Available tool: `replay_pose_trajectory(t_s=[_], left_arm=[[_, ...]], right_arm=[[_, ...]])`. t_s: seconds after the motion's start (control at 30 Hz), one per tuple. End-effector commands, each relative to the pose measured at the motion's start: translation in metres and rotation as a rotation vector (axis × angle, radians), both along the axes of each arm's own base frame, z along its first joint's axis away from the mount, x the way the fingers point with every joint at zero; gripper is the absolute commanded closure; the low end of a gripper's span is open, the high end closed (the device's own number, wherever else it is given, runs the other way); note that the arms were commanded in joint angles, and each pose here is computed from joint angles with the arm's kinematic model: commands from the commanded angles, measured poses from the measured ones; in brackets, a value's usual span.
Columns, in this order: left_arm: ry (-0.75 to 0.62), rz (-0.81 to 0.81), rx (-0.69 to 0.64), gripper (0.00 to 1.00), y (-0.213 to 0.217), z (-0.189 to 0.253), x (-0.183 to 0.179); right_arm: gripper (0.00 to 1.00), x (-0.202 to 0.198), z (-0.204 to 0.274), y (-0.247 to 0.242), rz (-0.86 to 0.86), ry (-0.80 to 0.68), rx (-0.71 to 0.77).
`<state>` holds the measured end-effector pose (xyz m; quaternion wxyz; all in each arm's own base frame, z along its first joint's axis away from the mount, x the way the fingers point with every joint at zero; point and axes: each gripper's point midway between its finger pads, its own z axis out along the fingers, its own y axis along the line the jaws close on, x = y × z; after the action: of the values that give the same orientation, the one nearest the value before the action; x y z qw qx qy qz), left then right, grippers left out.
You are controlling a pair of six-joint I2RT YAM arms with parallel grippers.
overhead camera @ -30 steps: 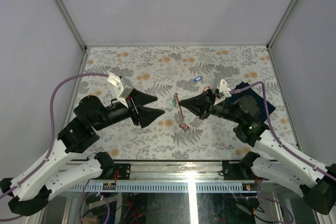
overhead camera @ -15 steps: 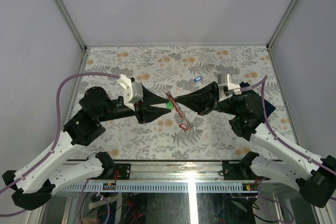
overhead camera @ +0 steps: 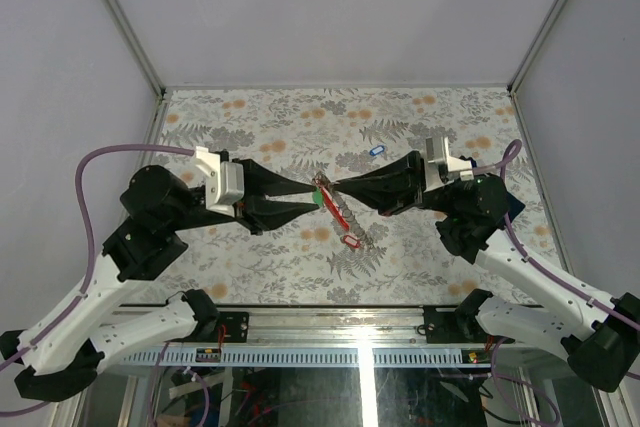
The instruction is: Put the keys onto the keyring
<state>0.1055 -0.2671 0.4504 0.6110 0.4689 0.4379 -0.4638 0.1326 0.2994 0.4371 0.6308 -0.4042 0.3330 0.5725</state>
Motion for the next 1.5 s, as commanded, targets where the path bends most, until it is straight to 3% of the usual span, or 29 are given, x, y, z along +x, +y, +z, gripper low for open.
replay_pose_trajectory(t_s=[0.0,0.1,1.47], left_arm=[[-0.039,-0.002,-0.048,0.76,-0.004,0.022,0.002],[-0.016,-0.018,-0.043,0.83,-0.009,0.022,0.004],[0.035,0.021,-0.044,0.82,-0.023,0.013,0.024]], right_arm=[[1.00,-0.015,0.040,-0.012,0.019,-0.115,0.096],[1.00,-0.017,0.041,-0.013,0.022,-0.118,0.102],[1.00,-0.023,0.033,-0.011,0.071,-0.140,0.100]])
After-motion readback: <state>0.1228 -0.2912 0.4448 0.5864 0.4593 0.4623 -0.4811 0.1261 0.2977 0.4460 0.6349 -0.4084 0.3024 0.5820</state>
